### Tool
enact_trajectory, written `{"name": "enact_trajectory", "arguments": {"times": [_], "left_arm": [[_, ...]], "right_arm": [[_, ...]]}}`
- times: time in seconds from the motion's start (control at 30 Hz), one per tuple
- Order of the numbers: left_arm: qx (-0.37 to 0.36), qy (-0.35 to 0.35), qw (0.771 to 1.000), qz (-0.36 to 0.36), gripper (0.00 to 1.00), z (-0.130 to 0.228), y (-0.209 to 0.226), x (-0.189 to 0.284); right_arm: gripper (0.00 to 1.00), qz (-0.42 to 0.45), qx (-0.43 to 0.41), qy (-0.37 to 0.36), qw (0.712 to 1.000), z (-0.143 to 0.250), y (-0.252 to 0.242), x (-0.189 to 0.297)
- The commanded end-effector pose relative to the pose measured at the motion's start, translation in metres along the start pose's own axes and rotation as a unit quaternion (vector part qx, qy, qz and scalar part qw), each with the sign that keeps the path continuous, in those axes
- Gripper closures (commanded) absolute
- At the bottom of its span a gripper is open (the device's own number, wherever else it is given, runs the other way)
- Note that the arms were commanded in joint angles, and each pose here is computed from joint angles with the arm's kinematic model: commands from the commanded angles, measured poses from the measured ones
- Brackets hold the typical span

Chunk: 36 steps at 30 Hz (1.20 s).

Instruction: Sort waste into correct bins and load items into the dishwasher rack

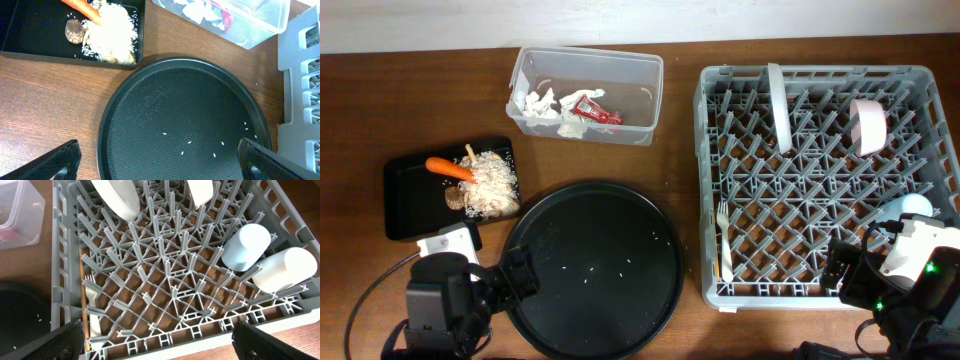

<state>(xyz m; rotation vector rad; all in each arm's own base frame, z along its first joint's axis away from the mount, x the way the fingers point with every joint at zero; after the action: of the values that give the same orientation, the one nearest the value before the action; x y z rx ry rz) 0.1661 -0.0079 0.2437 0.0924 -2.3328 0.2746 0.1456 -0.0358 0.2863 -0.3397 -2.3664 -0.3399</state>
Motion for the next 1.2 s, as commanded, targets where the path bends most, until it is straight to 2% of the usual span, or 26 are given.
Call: {"name": "enact_trajectory", "arguments": {"times": [0.0, 0.27, 0.33, 0.4, 0.47, 0.53, 0.7, 0.8, 0.87, 1.03, 1.17], "left_arm": [[0.007, 0.004, 1.0, -0.004, 0.01, 0.002, 0.001, -0.002], [0.007, 0.004, 1.0, -0.004, 0.01, 0.002, 0.001, -0.002], [0.007, 0.004, 1.0, -0.004, 0.01, 0.002, 0.001, -0.002], [0.007, 0.004, 1.0, -0.004, 0.01, 0.002, 0.001, -0.002], [0.007, 0.004, 1.0, -0.004, 0.01, 0.002, 0.001, -0.002], [0.007, 0.004, 1.0, -0.004, 0.01, 0.002, 0.001, -0.002], [0.007, 0.004, 1.0, -0.004, 0.01, 0.002, 0.001, -0.002], [0.007, 0.004, 1.0, -0.004, 0.01, 0.002, 0.001, -0.002], [0.007, 0.004, 1.0, -0.004, 0.01, 0.002, 0.001, -0.002], [0.007, 0.004, 1.0, -0.004, 0.01, 0.002, 0.001, -0.002], [0.007, 0.004, 1.0, -0.004, 0.01, 0.002, 0.001, -0.002]], "right_arm": [[0.02, 0.011, 0.002, -0.001, 1.0, 0.0, -0.004, -0.001], [0.02, 0.008, 0.005, -0.001, 1.0, 0.0, -0.002, -0.001], [0.02, -0.014, 0.041, -0.009, 0.999, 0.003, 0.008, 0.003], [0.02, -0.032, 0.067, -0.054, 0.996, -0.004, 0.016, 0.013], [0.02, -0.083, 0.094, -0.139, 0.982, -0.013, 0.031, 0.023], [0.02, -0.115, 0.103, -0.188, 0.97, -0.01, 0.038, 0.019], [0.02, -0.202, 0.106, -0.326, 0.917, 0.011, 0.059, -0.036], [0.02, -0.219, 0.101, -0.402, 0.883, 0.013, 0.063, -0.058], [0.02, -0.221, 0.098, -0.421, 0.874, 0.021, 0.063, -0.077], [0.02, -0.19, 0.128, -0.309, 0.923, 0.065, 0.055, -0.128], [0.02, -0.19, 0.128, -0.31, 0.923, 0.065, 0.055, -0.128]]}}
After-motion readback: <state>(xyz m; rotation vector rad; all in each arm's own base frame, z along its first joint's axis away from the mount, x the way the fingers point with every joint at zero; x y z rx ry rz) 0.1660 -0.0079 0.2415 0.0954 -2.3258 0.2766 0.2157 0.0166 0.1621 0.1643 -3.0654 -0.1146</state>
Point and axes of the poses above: each gripper's point midway between its finger pads, its own x axis back along the fingers, its own y axis along the line the jaws close on, z = x × y, the point moved 3 cm from there along x, back along the fingers, and after that the axes turned 6 degrees about -x, right-handed, at the moved point
